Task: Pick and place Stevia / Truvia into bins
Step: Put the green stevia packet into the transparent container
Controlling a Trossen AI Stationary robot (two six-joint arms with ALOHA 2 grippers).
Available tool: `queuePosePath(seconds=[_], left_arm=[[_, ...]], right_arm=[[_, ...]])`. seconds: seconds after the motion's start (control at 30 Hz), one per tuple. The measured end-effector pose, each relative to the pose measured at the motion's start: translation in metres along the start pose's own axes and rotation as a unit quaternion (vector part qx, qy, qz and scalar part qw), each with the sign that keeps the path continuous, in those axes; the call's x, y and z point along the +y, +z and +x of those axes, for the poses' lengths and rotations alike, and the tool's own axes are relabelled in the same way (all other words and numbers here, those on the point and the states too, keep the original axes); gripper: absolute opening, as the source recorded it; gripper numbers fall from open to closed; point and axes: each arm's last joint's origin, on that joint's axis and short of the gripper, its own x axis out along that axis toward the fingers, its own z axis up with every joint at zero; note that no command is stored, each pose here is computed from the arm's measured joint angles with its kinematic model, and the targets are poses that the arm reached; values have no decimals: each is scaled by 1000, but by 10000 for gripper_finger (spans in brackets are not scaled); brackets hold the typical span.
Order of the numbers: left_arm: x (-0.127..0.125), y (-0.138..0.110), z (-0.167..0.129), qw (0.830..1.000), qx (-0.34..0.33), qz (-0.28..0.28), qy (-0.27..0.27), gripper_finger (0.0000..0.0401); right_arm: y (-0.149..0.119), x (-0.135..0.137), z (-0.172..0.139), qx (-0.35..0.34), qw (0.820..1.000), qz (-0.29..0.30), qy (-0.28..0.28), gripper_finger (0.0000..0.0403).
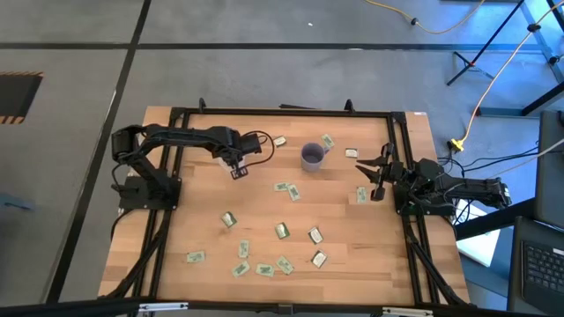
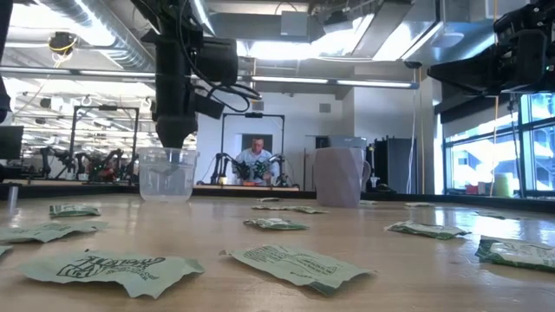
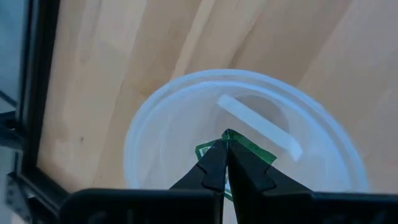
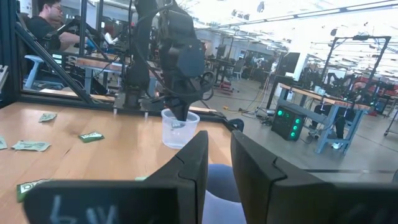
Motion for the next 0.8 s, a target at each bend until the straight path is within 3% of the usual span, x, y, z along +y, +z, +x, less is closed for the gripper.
queuePosePath(seconds=[0.13, 0.47, 0.67, 0.8], left_arm=[[2, 0, 0, 1000, -3, 1, 28, 16], [3, -7, -9, 999, 4, -5, 33, 71], [2, -21, -48, 997, -71, -4, 22, 81], [-4, -37, -80, 991, -132, 14, -24, 82]], right_arm=[[0, 0, 0, 0, 1000, 0, 0, 75], [0, 0, 0, 0, 1000, 0, 0, 74], [0, 0, 0, 0, 1000, 0, 0, 75], [0, 0, 0, 0, 1000, 0, 0, 74]])
